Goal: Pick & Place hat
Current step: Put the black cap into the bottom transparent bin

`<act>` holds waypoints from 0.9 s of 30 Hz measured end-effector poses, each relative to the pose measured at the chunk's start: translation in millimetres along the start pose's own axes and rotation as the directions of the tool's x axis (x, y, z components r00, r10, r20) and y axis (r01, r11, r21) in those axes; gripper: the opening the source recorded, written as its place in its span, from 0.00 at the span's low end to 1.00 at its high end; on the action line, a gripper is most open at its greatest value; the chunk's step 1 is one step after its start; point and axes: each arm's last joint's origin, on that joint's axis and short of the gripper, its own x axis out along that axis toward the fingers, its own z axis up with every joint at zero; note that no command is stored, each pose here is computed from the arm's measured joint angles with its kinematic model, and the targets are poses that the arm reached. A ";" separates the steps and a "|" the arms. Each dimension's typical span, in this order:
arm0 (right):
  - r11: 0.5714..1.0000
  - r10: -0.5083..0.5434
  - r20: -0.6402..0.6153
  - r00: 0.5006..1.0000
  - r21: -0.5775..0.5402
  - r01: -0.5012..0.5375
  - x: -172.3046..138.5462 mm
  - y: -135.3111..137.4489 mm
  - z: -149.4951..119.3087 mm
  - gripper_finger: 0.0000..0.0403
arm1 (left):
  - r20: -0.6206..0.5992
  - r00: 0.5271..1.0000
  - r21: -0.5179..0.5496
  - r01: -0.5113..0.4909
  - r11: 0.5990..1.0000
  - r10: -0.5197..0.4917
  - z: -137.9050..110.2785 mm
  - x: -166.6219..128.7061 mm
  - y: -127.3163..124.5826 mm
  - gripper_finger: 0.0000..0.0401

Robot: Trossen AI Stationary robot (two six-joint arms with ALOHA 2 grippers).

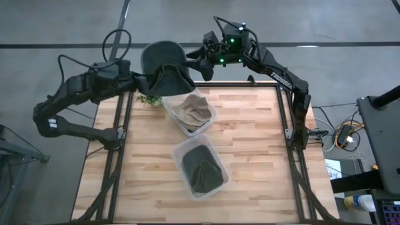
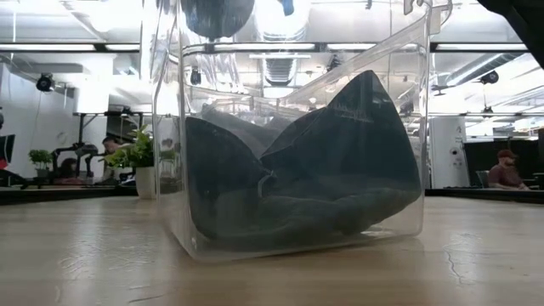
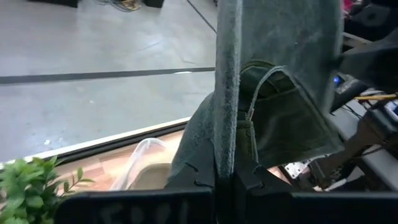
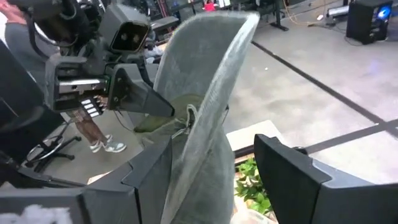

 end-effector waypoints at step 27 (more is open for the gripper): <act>0.991 0.048 -0.052 0.998 0.124 -0.041 -3.6 -1.1 -2.7 0.03 | -0.014 0.999 0.166 0.048 0.985 -0.046 0.6 3.3 -3.9 0.21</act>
